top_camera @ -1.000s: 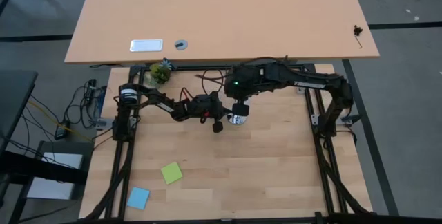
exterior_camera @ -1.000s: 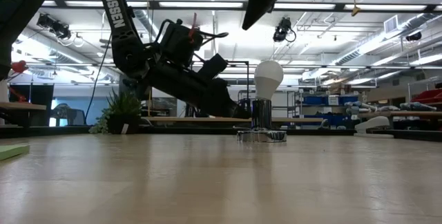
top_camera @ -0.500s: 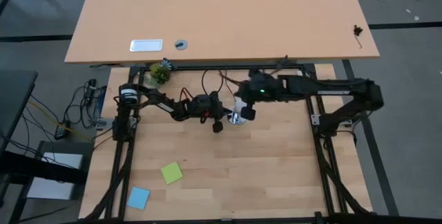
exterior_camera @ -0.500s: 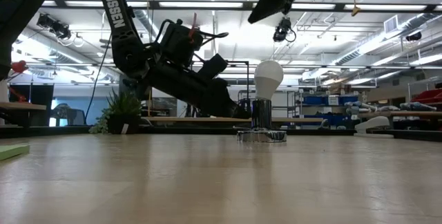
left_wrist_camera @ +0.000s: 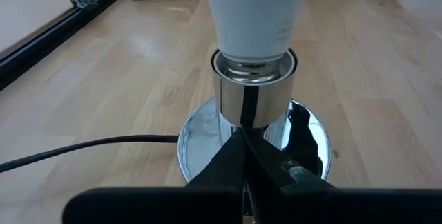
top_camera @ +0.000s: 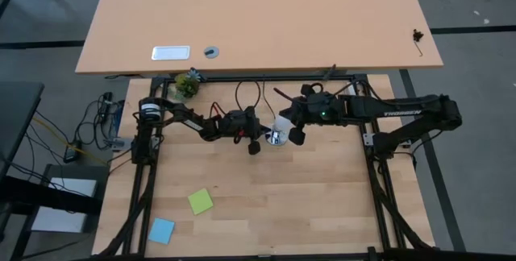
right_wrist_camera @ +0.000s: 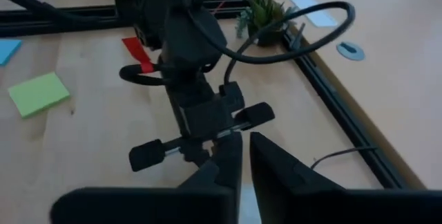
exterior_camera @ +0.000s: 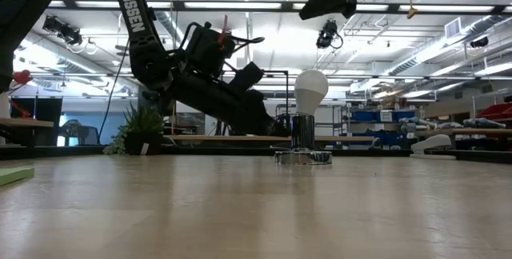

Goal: Screw lightbulb
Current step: Insert the lightbulb into the lamp

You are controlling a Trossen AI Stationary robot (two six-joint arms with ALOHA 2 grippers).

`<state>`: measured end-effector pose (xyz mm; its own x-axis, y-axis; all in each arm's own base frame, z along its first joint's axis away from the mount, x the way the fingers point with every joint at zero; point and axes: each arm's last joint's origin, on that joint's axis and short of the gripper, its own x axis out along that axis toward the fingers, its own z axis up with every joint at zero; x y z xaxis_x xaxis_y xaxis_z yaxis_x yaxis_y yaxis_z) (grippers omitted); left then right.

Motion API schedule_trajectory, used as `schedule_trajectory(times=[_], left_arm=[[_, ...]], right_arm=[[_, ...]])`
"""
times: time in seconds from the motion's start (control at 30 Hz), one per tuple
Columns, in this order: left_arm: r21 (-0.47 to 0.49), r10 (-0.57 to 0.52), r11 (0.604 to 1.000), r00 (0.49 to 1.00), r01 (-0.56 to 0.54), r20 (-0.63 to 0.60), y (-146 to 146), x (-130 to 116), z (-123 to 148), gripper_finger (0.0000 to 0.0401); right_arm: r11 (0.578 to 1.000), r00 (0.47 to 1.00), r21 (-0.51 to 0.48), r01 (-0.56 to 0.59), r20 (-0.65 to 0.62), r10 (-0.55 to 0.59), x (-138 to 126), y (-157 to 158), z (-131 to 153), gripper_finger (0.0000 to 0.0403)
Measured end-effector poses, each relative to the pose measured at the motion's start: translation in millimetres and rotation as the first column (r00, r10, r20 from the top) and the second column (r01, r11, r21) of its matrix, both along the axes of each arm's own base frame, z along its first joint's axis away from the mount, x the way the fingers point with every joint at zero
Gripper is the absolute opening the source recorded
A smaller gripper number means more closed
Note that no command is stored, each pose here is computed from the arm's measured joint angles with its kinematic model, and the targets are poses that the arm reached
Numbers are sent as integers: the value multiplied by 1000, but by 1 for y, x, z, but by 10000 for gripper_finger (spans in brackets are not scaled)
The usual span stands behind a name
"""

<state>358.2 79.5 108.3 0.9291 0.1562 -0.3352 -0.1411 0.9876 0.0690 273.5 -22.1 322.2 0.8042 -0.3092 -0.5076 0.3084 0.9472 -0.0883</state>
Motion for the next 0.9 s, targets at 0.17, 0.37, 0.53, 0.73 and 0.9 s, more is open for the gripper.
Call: schedule_trajectory(times=[0.17,0.37,0.53,0.73,0.9], left_arm=[[0,0,1000,1000,0,2,0,0,0,14],[0,0,1000,1000,0,2,0,0,0,14],[0,0,1000,1000,0,1,0,0,0,14],[0,0,1000,1000,0,1,0,0,0,14],[0,0,1000,1000,0,1,0,0,0,14]], right_arm=[[999,999,20,42,-25,-41,-4,0,-2,81],[990,993,99,105,-72,-98,-6,-3,-9,158],[951,979,249,185,-126,-158,-1,-14,-22,230],[925,970,316,211,-188,-157,4,-29,-35,300],[939,970,300,169,-221,-104,1,-35,-37,336]])
